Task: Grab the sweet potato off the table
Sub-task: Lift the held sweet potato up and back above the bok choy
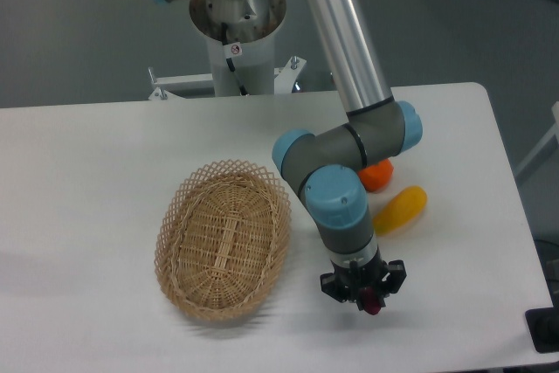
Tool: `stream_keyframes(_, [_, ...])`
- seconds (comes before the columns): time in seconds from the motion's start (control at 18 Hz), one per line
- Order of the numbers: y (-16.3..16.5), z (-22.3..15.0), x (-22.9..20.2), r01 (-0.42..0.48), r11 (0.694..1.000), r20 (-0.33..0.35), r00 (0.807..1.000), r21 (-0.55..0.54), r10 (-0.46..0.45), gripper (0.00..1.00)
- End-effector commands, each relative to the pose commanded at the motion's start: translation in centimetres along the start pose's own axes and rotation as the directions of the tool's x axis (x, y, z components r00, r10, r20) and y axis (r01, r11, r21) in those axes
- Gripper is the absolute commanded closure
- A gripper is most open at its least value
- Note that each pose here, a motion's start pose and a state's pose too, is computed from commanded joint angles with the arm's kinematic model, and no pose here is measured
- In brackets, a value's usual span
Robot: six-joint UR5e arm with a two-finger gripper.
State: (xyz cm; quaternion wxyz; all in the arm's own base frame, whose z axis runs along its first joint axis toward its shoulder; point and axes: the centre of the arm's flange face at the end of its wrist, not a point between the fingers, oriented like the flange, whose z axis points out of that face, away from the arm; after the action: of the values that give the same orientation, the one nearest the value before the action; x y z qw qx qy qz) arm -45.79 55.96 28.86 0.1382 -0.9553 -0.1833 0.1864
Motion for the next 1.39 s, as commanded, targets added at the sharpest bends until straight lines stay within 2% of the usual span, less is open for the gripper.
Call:
stream_keyframes(0.28, [-0.3, -5.5, -0.8, -0.121, 0.991, 0.017, 0.993, 0.056, 0.121, 0.65])
stream_keyframes(0.5, [0.5, -8.7, -2.1, -0.126, 0.988, 0.001, 0.992, 0.089, 0.127, 0.65])
stream_keyframes(0.56, [0.8, -9.8, -2.8, -0.152, 0.984, 0.001, 0.988, 0.092, 0.152, 0.65])
stream_keyframes(0.72, [1.5, -11.2, -4.1, -0.228, 0.969, -0.023, 0.973, 0.092, 0.231, 0.65])
stream_keyframes(1.06, [2.9, -12.7, -6.9, -0.279, 0.955, -0.071, 0.955, 0.1, 0.287, 0.65])
stream_keyframes(1.39, [3.1, -13.2, -7.0, -0.284, 0.952, -0.079, 0.953, 0.113, 0.294, 0.65])
